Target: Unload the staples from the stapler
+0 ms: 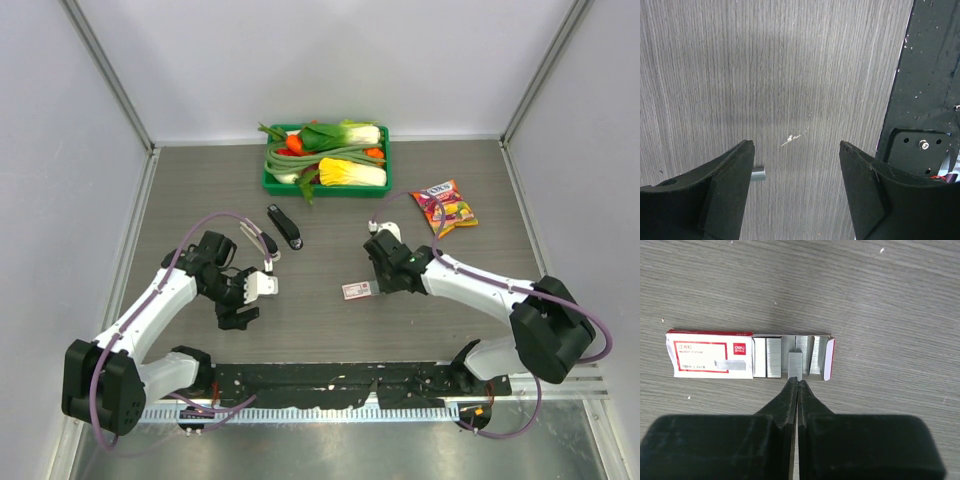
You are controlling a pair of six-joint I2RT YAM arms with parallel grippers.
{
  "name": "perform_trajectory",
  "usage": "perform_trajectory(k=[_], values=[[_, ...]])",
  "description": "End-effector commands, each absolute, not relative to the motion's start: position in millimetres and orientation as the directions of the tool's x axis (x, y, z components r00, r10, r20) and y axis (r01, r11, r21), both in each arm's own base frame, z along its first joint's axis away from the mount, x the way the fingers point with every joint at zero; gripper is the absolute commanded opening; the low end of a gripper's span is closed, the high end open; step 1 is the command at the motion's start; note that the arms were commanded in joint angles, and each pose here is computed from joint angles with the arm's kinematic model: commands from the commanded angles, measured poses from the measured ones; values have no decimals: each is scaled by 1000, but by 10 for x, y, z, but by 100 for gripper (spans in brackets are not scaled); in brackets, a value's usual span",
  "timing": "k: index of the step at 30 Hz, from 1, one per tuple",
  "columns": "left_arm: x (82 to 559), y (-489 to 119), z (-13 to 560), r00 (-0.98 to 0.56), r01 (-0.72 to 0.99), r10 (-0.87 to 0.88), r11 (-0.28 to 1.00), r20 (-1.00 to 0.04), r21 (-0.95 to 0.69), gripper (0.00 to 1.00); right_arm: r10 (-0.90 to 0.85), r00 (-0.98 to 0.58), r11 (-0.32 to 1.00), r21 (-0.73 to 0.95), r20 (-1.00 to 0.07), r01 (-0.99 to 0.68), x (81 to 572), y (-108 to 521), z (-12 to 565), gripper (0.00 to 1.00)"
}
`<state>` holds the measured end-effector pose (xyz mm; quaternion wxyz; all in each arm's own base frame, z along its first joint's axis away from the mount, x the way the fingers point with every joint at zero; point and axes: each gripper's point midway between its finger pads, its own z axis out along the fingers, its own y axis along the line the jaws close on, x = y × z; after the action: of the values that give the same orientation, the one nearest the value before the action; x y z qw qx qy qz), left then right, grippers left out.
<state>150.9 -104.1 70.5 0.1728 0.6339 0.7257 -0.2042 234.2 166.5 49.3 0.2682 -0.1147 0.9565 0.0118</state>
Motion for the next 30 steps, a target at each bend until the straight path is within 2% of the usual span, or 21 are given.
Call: perform_trajectory(k=[1, 8, 19, 30], values=[[1522, -1082, 776, -116, 993, 840, 92, -530, -72, 73, -175, -837, 980, -10, -518, -199, 2286, 1639, 534, 4], [1523, -1087, 769, -115, 993, 839, 90, -532, -74, 73, -181, -865, 982, -32, -467, -188, 2229, 1608, 430, 1], [1516, -1076, 750, -114, 993, 841, 88, -528, -73, 73, -197, -880, 979, -42, -433, -199, 2212, 1624, 358, 1], [1498, -1068, 728, -118, 993, 845, 88, -522, -82, 72, -190, -863, 979, -26, -469, -201, 2353, 1735, 426, 1]])
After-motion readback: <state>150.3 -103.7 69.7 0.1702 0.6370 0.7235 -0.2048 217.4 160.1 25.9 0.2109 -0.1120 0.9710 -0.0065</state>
